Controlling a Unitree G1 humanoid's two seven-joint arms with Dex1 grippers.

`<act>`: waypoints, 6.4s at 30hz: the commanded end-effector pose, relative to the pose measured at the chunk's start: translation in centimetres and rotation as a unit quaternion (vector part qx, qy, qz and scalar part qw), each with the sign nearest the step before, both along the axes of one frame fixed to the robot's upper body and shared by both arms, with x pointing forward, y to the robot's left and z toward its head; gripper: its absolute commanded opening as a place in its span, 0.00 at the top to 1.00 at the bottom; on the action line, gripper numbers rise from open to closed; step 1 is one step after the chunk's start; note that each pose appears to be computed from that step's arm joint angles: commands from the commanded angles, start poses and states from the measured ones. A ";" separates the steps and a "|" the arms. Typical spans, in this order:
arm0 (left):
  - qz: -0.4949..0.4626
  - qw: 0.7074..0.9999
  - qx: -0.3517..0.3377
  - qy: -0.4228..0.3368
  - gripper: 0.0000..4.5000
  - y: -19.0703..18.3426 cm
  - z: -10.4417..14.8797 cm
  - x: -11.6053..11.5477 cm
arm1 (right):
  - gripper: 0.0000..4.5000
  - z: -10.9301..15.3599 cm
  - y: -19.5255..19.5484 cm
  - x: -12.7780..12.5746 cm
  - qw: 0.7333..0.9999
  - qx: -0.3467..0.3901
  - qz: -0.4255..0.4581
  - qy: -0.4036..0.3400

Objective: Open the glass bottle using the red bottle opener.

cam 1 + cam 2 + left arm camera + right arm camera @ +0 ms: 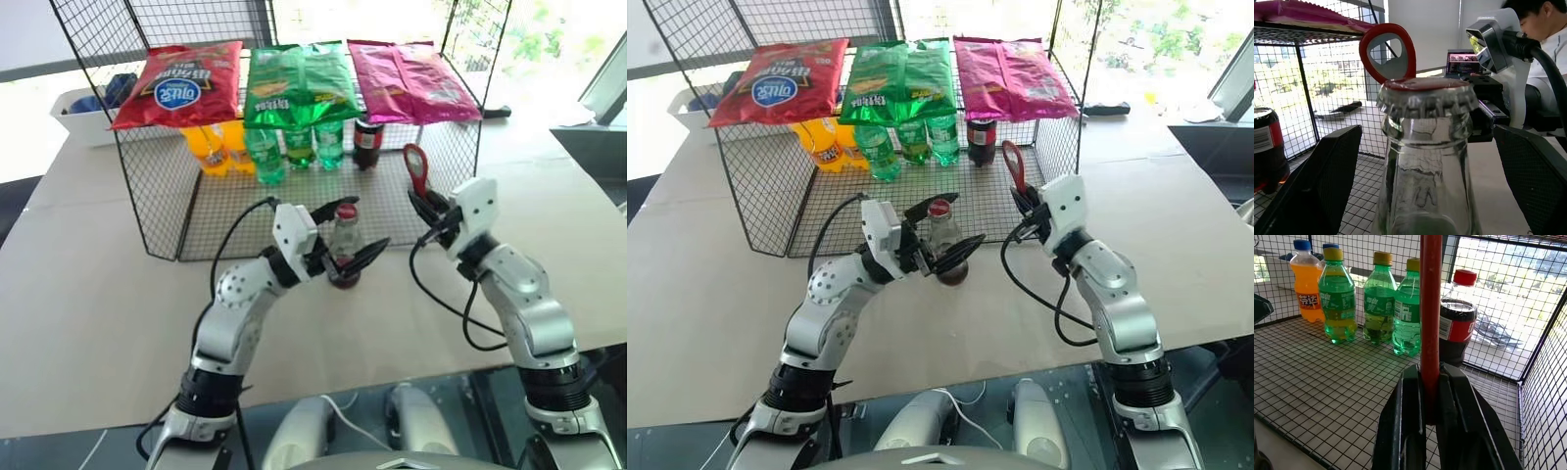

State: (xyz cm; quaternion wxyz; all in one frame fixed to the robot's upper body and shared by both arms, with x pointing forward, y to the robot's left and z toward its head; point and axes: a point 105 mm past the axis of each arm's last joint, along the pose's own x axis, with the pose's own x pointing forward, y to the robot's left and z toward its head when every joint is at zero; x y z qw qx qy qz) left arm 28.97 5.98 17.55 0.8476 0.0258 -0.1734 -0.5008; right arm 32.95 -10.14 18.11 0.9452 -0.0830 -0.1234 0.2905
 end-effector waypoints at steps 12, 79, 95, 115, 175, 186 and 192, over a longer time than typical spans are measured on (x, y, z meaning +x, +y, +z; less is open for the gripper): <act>0.023 1.000 0.011 0.005 0.50 0.7 -1.8 0.3 | 1.00 0.4 2.8 -2.6 0.984 -0.129 0.058 -0.107; 0.046 0.998 0.002 0.037 0.50 -0.4 -3.3 2.1 | 1.00 3.0 5.9 -0.9 0.767 -0.376 0.109 -0.508; 0.017 0.999 0.007 0.049 0.50 -1.6 -3.8 2.1 | 1.00 3.2 2.9 1.0 0.757 -0.412 0.074 -0.502; 0.029 0.998 0.002 0.053 0.50 -0.8 -4.0 1.8 | 1.00 6.7 3.7 -1.0 0.776 -0.308 0.046 -0.548; 0.068 0.990 0.092 0.087 0.01 4.6 -8.0 -3.0 | 0.00 -6.6 -3.3 -0.5 0.993 -0.053 -0.026 0.103; 0.285 0.948 0.060 0.125 0.01 13.2 -8.6 -3.6 | 0.00 -8.6 -5.1 -5.6 0.988 -0.023 0.067 0.139; 0.384 0.910 0.098 0.120 0.01 17.9 -8.9 -4.3 | 0.00 -9.2 -6.8 -7.3 0.985 -0.037 0.097 0.138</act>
